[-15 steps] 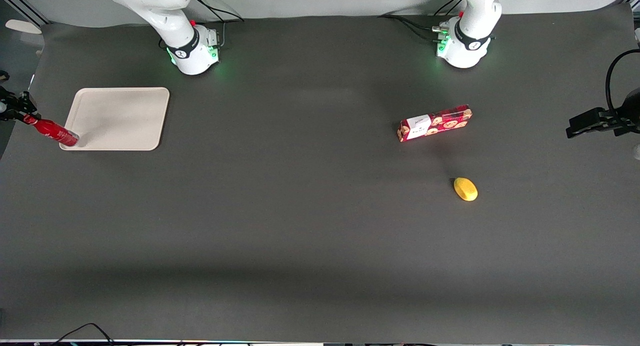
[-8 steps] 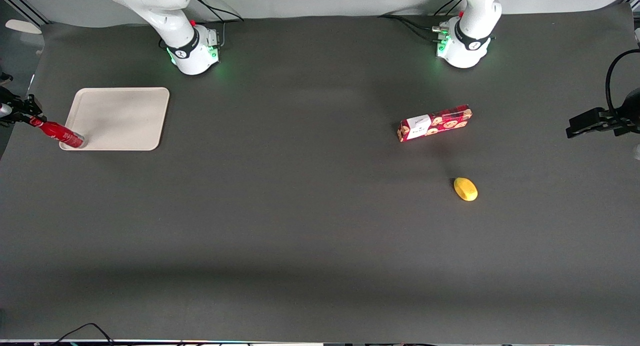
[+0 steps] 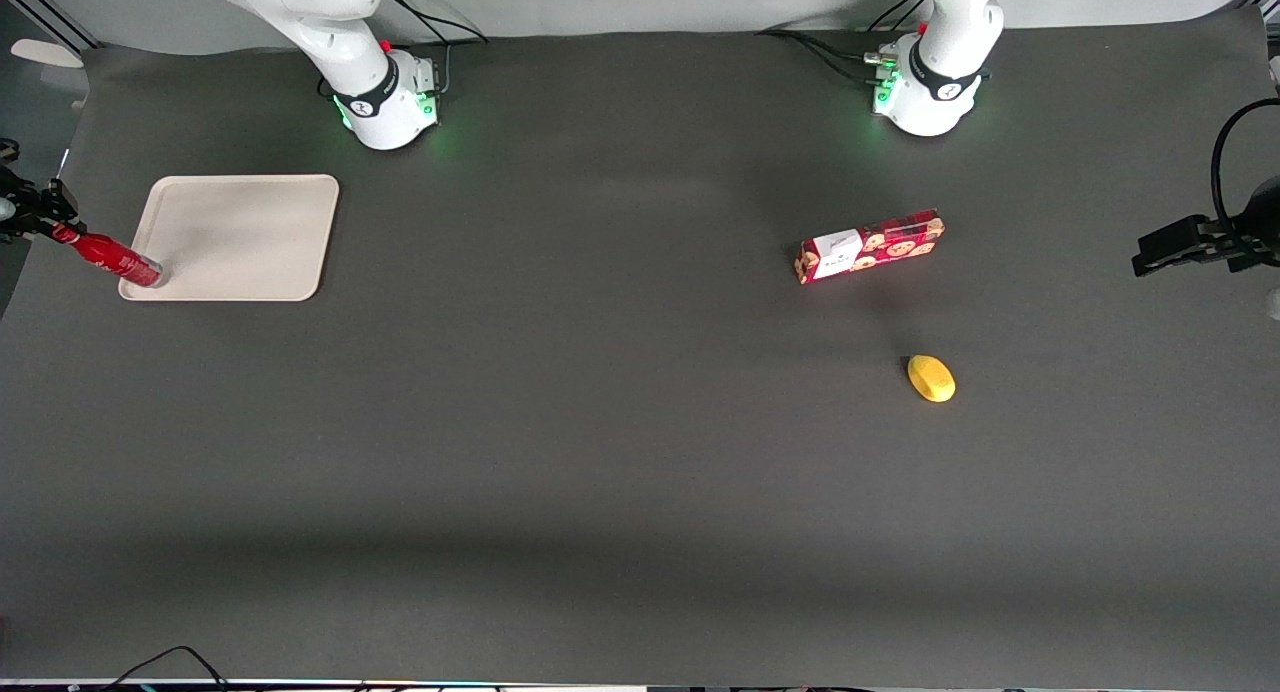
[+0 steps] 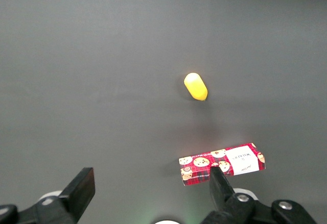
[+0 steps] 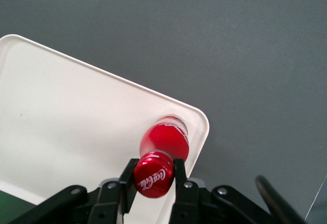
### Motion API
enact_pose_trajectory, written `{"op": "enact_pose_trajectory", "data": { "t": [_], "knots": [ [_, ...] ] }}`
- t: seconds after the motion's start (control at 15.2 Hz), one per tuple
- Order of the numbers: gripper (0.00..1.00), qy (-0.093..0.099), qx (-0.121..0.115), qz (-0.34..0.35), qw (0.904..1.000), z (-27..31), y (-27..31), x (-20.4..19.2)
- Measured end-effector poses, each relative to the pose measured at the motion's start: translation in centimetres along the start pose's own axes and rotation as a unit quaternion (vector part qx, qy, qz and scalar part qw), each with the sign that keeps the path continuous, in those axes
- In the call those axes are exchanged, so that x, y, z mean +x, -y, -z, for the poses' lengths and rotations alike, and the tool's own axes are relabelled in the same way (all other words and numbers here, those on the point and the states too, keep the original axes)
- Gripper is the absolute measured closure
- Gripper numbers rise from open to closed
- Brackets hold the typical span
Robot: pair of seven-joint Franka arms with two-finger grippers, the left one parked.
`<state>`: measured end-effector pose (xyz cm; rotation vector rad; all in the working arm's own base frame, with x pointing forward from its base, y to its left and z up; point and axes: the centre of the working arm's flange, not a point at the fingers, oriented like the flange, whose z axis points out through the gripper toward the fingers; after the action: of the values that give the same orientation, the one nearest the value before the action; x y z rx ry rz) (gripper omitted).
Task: Place coke bottle on tray
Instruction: 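Lower the bottle onto the tray's edge and open the right gripper, then raise the right gripper away from the bottle on the tray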
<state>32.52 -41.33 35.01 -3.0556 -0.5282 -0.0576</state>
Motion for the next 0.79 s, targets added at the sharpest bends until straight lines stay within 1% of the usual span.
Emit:
{"op": "enact_pose_trajectory", "data": {
  "t": [0.33, 0.53, 0.59, 0.79],
  "knots": [
    [0.67, -0.004, 0.008, -0.007, 0.9999, -0.73, 0.14, -0.03],
    [0.63, -0.003, 0.010, -0.007, 0.9999, -0.93, 0.17, -0.05],
    [0.56, -0.003, 0.010, -0.007, 0.9999, -0.92, 0.16, -0.04],
    [0.30, -0.003, 0.009, -0.004, 0.9999, -0.87, 0.17, 0.15]
  ]
}}
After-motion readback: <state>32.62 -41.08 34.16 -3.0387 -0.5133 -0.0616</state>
